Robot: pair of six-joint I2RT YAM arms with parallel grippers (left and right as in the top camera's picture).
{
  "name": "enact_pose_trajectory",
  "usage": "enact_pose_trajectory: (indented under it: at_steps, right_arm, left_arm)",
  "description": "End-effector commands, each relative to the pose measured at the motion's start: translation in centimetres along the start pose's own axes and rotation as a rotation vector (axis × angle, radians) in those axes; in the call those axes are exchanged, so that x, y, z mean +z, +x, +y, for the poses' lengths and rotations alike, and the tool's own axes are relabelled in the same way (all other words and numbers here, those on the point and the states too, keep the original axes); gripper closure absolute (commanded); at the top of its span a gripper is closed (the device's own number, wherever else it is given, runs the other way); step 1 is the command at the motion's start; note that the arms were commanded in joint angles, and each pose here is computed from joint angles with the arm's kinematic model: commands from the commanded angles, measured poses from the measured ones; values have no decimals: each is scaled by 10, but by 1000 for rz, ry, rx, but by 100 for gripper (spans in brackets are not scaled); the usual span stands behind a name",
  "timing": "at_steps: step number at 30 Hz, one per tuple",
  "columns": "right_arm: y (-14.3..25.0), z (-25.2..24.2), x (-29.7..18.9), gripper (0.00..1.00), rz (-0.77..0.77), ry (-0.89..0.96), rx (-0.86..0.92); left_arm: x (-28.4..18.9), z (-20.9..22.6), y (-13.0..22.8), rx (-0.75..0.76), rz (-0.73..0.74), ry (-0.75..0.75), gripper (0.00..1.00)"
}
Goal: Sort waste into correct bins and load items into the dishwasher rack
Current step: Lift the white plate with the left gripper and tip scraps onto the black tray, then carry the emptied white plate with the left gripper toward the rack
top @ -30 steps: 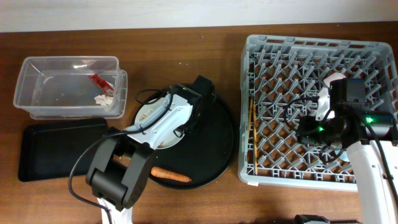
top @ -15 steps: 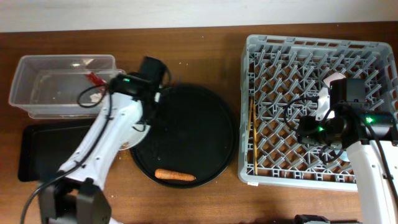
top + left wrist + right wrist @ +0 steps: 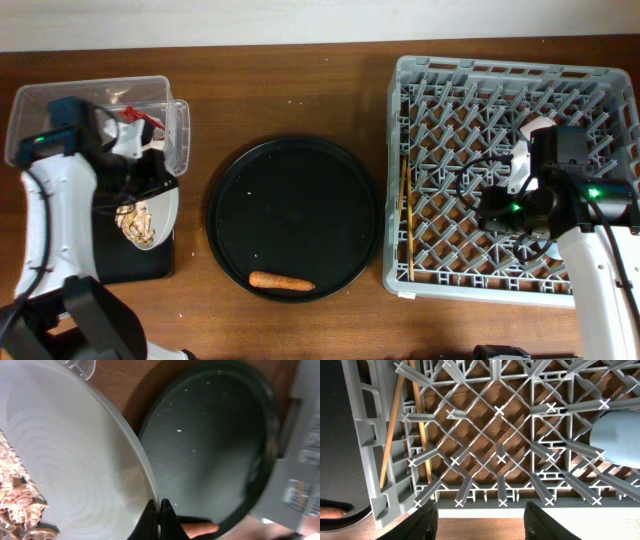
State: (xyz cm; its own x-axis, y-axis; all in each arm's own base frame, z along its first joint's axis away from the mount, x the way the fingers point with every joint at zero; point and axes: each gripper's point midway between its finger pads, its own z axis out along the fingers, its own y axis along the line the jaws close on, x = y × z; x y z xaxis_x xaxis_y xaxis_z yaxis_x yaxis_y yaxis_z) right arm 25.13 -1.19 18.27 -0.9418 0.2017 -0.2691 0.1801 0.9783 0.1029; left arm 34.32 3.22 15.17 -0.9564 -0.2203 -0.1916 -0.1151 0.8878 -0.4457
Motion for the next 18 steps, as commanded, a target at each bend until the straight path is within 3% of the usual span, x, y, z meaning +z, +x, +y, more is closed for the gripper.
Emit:
enact_pose_trajectory:
  at_steps: [1, 5, 13, 18]
  right_arm:
    - [1, -1, 0, 45, -3, 0, 6]
    - [1, -1, 0, 45, -3, 0, 6]
    - [0, -1, 0, 45, -4, 0, 6]
    - [-1, -2, 0, 45, -11, 3, 5]
  left_arm:
    - [-28, -7, -6, 7, -92, 170, 100]
    - [-44, 11, -6, -65, -138, 208, 100]
    - [-62, 15, 1, -136, -273, 500, 100]
    - [-73, 18, 3, -147, -322, 561, 100]
